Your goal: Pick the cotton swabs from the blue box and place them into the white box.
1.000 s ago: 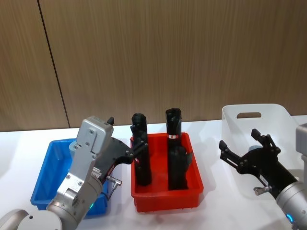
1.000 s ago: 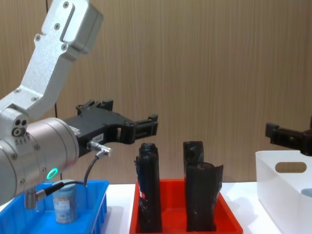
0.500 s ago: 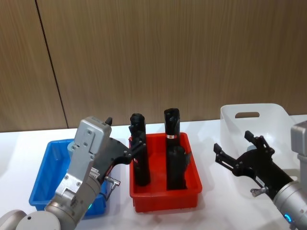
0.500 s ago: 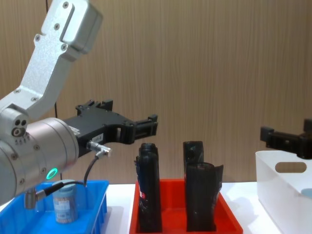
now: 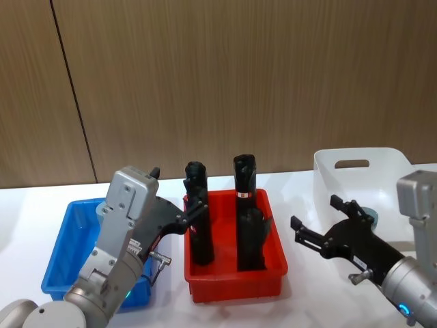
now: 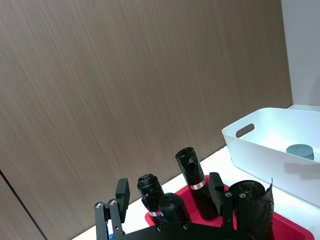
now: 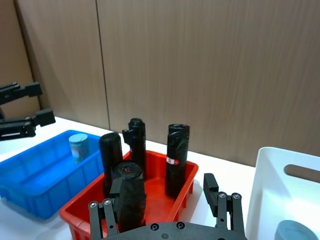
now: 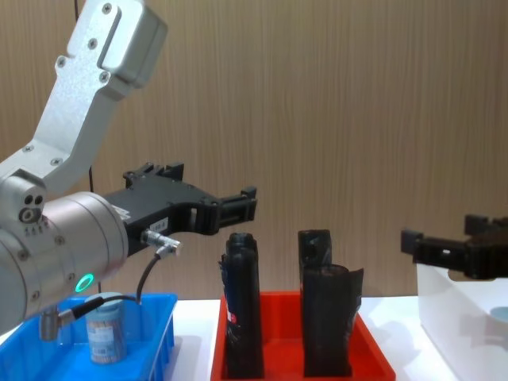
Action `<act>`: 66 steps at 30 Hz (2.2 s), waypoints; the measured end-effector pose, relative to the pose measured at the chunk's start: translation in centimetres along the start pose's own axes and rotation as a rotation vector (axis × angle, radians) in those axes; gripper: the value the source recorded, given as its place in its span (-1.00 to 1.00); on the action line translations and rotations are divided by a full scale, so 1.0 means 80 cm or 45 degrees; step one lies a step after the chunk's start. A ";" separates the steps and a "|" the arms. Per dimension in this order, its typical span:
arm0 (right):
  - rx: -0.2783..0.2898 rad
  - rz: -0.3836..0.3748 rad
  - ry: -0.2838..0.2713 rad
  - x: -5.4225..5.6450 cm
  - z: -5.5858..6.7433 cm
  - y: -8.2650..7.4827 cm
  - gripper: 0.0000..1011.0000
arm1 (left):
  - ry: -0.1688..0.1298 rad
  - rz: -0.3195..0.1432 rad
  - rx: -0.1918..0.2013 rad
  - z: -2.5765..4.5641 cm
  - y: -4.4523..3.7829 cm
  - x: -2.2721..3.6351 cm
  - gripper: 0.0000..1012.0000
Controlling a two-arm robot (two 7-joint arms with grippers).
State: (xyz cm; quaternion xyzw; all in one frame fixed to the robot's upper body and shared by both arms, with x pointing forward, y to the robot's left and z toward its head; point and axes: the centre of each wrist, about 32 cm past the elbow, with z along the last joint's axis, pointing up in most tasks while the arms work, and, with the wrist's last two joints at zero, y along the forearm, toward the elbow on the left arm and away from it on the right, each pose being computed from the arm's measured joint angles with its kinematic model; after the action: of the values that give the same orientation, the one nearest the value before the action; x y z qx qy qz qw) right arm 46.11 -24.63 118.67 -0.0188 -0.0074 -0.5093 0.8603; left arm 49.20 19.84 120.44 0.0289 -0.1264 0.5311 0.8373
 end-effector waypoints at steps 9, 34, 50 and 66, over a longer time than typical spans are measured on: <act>-0.047 0.067 -0.014 0.010 -0.008 0.017 0.98 | 0.000 0.000 0.000 0.0000 0.000 0.0000 0.98; -0.167 0.185 -0.057 0.018 -0.040 0.075 0.98 | 0.000 0.000 0.000 0.0000 0.000 0.0000 0.98; -0.195 0.247 -0.073 0.009 -0.049 0.105 0.98 | 0.000 0.000 0.000 0.0000 0.000 0.0000 0.98; -0.196 0.262 -0.092 0.000 -0.050 0.131 0.98 | 0.000 0.000 0.000 0.0000 0.000 0.0000 0.98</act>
State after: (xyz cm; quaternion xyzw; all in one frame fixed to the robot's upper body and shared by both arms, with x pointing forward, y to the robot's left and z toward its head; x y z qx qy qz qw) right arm 55.26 -19.74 114.39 -0.1038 0.0029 -0.4163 0.9033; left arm 49.20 19.84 120.44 0.0289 -0.1265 0.5310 0.8374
